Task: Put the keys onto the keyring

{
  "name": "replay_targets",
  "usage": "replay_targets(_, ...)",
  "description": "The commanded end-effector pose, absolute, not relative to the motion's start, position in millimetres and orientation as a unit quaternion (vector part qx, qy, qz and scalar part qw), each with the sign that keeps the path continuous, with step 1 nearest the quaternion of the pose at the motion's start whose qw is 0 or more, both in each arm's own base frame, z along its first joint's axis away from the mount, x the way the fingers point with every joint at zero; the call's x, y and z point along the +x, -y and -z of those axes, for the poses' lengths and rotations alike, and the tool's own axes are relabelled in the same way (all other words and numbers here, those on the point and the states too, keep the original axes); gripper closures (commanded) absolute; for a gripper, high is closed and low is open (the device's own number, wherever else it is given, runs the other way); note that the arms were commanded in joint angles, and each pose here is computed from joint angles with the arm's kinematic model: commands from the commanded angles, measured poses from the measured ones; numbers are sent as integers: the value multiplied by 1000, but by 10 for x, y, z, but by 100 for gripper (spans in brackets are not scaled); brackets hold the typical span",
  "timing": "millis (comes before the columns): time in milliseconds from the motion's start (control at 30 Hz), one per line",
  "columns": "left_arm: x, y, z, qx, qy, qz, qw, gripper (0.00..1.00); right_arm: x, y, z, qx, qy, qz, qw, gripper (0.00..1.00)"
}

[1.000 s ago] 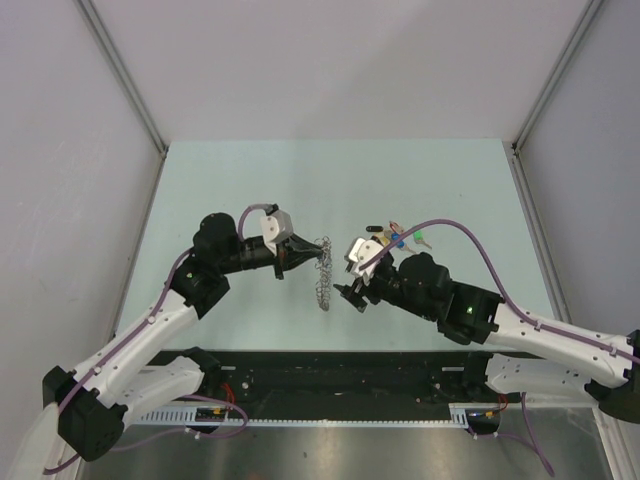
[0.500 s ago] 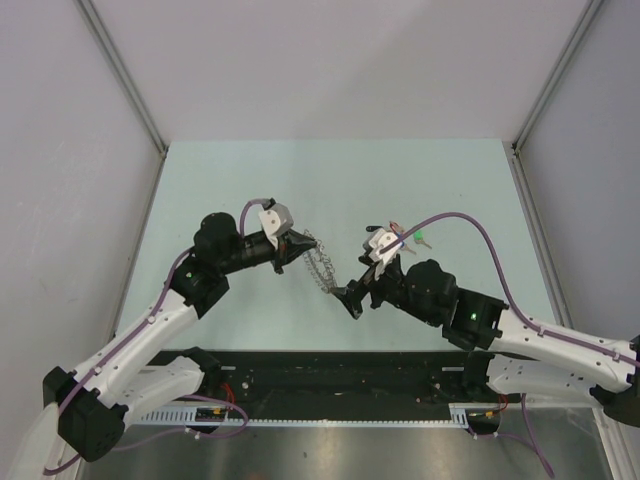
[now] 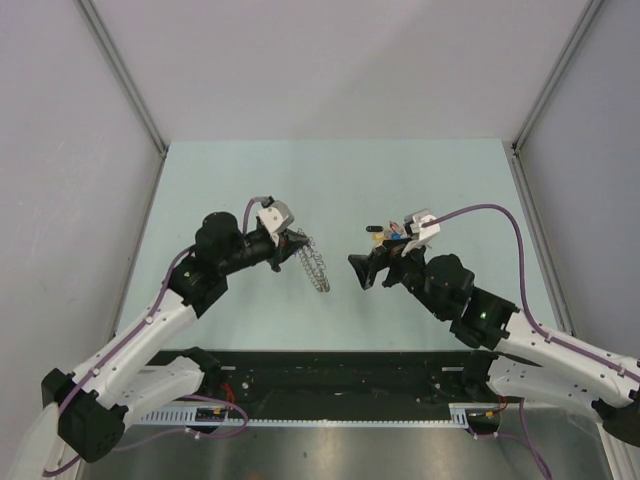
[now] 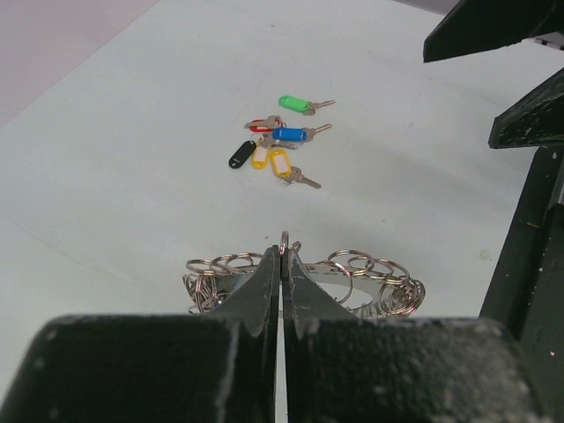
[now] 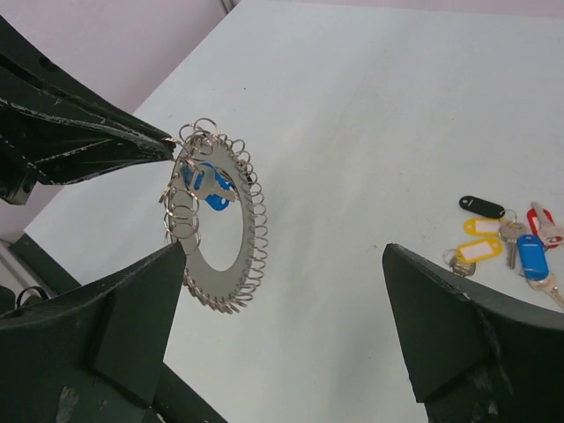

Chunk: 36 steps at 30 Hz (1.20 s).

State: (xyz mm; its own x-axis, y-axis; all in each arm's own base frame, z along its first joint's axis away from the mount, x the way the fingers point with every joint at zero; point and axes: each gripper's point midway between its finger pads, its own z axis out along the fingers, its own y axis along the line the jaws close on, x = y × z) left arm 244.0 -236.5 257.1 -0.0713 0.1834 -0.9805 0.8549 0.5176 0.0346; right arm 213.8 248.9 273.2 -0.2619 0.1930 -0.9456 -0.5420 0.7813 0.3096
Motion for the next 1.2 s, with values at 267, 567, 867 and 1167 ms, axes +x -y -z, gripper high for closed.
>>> replay_targets(267, 2492, 2005, -2761, 352, -712, 222, 565, 100, 2320, -2461, -2756, -164, -713, -245, 636, 1)
replay_targets(567, 2245, 1610, -2217, 310, -791, 173, 499, 100, 2226, -2639, -2440, -224, -733, -227, 601, 3)
replay_targets(867, 2334, 1805, -1592, 292, -851, 181, 397, 100, 2253, -2544, -2190, -220, -754, -192, 588, 3)
replay_targets(1167, 2718, 2276, -978, 293, -887, 160, 320, 99, 2273, -2285, -1980, -201, -778, -163, 573, 4)
